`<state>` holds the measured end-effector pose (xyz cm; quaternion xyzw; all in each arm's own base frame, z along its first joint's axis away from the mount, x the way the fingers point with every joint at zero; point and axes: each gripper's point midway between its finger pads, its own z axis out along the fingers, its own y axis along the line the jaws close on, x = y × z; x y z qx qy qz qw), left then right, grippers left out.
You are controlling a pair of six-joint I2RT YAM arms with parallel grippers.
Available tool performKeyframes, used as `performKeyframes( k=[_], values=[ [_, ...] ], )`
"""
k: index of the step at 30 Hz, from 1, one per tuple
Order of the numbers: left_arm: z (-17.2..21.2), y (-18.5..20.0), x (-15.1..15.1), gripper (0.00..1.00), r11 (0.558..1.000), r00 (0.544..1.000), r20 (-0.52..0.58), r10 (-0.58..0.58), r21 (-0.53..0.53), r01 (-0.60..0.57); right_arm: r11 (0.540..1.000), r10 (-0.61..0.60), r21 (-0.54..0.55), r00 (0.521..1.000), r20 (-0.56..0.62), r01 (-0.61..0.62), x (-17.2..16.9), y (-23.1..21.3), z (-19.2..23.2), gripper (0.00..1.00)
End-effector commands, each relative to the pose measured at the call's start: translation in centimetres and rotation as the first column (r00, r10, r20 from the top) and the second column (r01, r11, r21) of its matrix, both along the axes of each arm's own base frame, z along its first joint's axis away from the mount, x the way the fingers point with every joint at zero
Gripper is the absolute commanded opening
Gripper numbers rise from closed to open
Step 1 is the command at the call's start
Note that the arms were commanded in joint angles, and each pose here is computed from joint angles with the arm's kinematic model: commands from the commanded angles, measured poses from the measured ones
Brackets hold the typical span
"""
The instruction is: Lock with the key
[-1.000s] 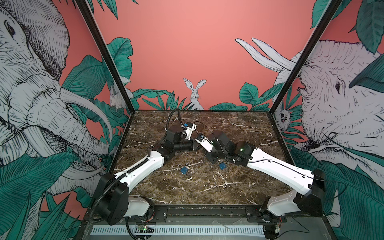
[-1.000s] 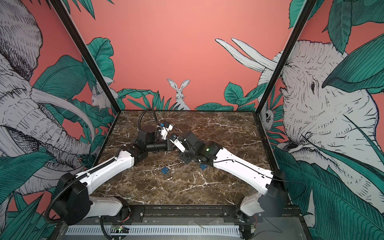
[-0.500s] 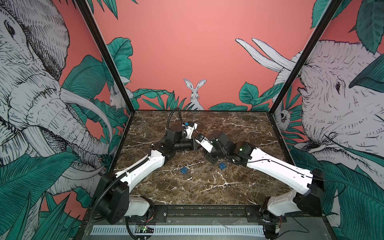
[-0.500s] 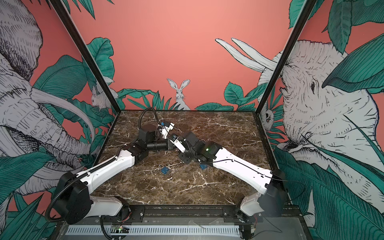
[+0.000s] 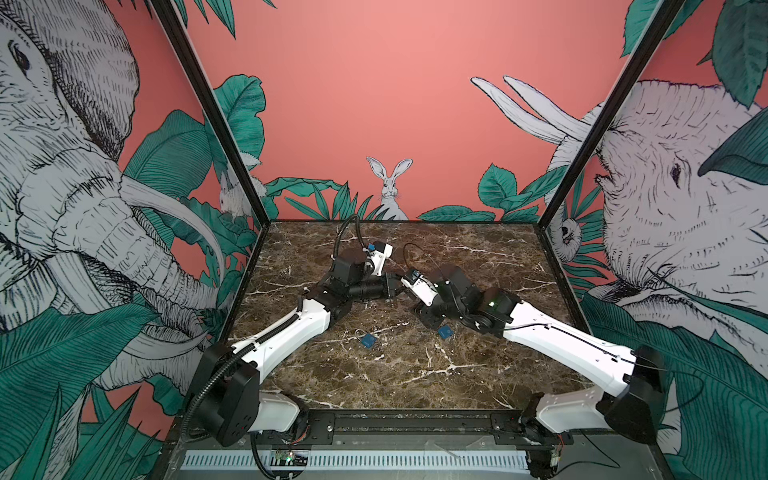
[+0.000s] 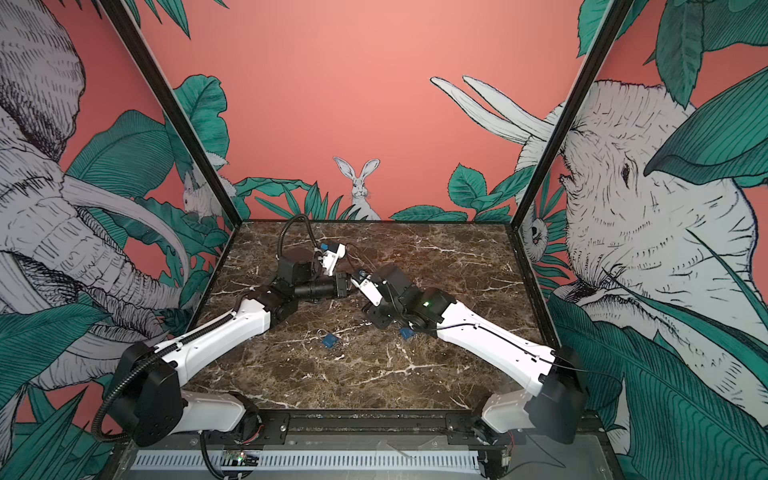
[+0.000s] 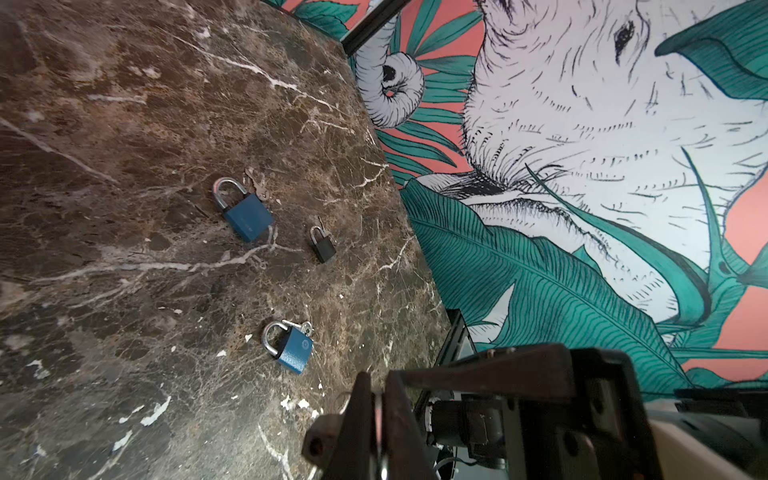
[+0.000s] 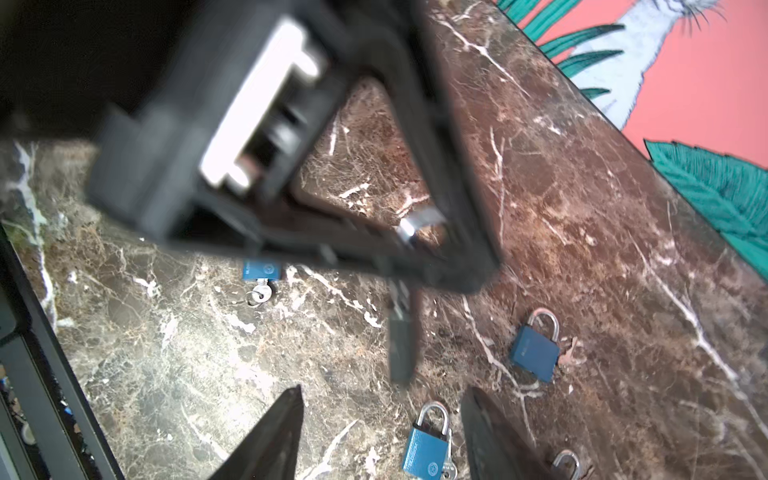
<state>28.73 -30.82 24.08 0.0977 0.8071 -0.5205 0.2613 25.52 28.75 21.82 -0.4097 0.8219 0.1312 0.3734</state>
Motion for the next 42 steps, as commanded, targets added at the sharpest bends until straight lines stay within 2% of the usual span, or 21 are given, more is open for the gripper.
performKeyframes(
  k=[1, 6, 14, 21, 26, 42],
  values=[
    [3.7, 0.2, 1.3, 0.0, 0.995, 0.994, 0.069, 0.079, -0.066, -0.075, 0.979, -0.028, 0.205, 0.999, 0.035, 0.02, 0.7, -0.9, 4.0, 0.62],
    [5.8, 0.0, 1.9, 0.0, 0.987, 0.992, 0.072, 0.108, -0.126, -0.098, 0.925, -0.052, 0.378, 0.998, 0.02, 0.041, 1.1, -3.6, 5.8, 0.64],
    [8.6, -0.6, 2.3, 0.0, 0.969, 0.993, 0.044, 0.114, -0.225, -0.101, 0.853, 0.025, 0.521, 0.999, 0.024, -0.034, 1.4, -2.9, 7.6, 0.62],
    [9.9, -0.9, 2.2, 0.0, 0.965, 0.994, 0.035, 0.102, -0.247, -0.09, 0.824, 0.1, 0.554, 0.993, 0.058, -0.116, 2.1, -1.2, 8.9, 0.61],
    [10.2, -1.2, 2.1, 0.0, 0.963, 0.996, 0.026, 0.088, -0.257, -0.078, 0.798, 0.149, 0.579, 0.986, 0.078, -0.166, 2.4, -0.1, 10.0, 0.58],
    [11.4, -1.6, 1.6, 0.0, 0.954, 0.998, 0.021, 0.056, -0.295, -0.048, 0.787, 0.16, 0.589, 0.983, 0.095, -0.185, 4.0, 0.8, 10.4, 0.35]
  ],
)
